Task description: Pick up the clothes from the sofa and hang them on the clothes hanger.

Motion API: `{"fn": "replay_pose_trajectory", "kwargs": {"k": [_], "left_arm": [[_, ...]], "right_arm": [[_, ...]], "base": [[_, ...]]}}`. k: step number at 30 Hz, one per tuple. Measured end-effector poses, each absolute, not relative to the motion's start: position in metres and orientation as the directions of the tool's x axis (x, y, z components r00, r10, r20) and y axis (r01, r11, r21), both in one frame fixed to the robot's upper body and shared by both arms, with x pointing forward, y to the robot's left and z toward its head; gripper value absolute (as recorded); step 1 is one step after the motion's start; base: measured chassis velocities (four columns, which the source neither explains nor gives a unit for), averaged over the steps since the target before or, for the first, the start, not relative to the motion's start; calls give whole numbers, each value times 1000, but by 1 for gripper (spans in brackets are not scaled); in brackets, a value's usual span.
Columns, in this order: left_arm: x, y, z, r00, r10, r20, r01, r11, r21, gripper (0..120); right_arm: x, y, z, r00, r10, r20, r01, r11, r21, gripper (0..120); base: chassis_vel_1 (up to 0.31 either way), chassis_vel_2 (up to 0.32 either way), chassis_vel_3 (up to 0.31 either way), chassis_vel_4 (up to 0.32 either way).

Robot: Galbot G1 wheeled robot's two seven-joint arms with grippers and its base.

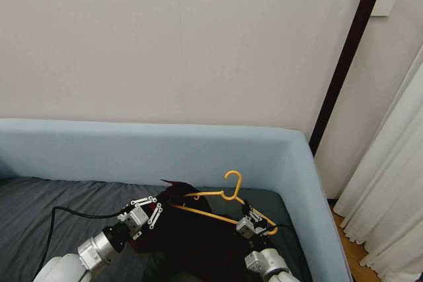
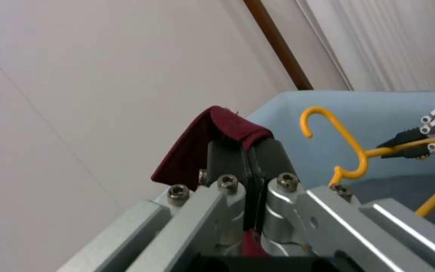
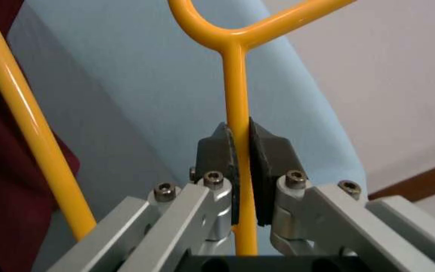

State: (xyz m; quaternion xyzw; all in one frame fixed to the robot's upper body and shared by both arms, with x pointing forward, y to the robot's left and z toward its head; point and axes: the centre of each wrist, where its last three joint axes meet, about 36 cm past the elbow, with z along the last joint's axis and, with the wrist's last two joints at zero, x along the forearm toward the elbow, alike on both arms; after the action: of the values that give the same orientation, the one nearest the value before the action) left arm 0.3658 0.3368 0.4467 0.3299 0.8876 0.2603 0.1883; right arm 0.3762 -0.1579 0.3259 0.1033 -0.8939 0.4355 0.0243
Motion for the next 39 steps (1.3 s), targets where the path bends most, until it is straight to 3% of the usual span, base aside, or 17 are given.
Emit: {"fn": "replay_pose_trajectory", "kwargs": {"k": [9,14,27,35,39], "left_arm": [[360,325,442,-677,720,-152,526,617,585,0],[361,320,421,-676,725,-135,542,612,576,0],[368,319,395,-685,720,-113,546,610,574,0],[371,318,405,-683,716,-142,528,620,581,0],[377,323,416,-685,713,-151,513,619,594,0]], "right_arm": [[387,-157,327,-980,-99,173,-198,591,-782,4],[386,-138,341,-976,-193,103,-209,675,-708,4],[388,-108,360,-947,-320,-2,-254,754,-605,4],[395,-109,360,-968,-251,25,-206,728,-654,4],[395,-131,334,-944,-329,21,-245,657,-713,4]], "base": [[0,0,0,0],[0,0,0,0],[0,0,0,0],[0,0,0,0],[0,0,0,0]]}}
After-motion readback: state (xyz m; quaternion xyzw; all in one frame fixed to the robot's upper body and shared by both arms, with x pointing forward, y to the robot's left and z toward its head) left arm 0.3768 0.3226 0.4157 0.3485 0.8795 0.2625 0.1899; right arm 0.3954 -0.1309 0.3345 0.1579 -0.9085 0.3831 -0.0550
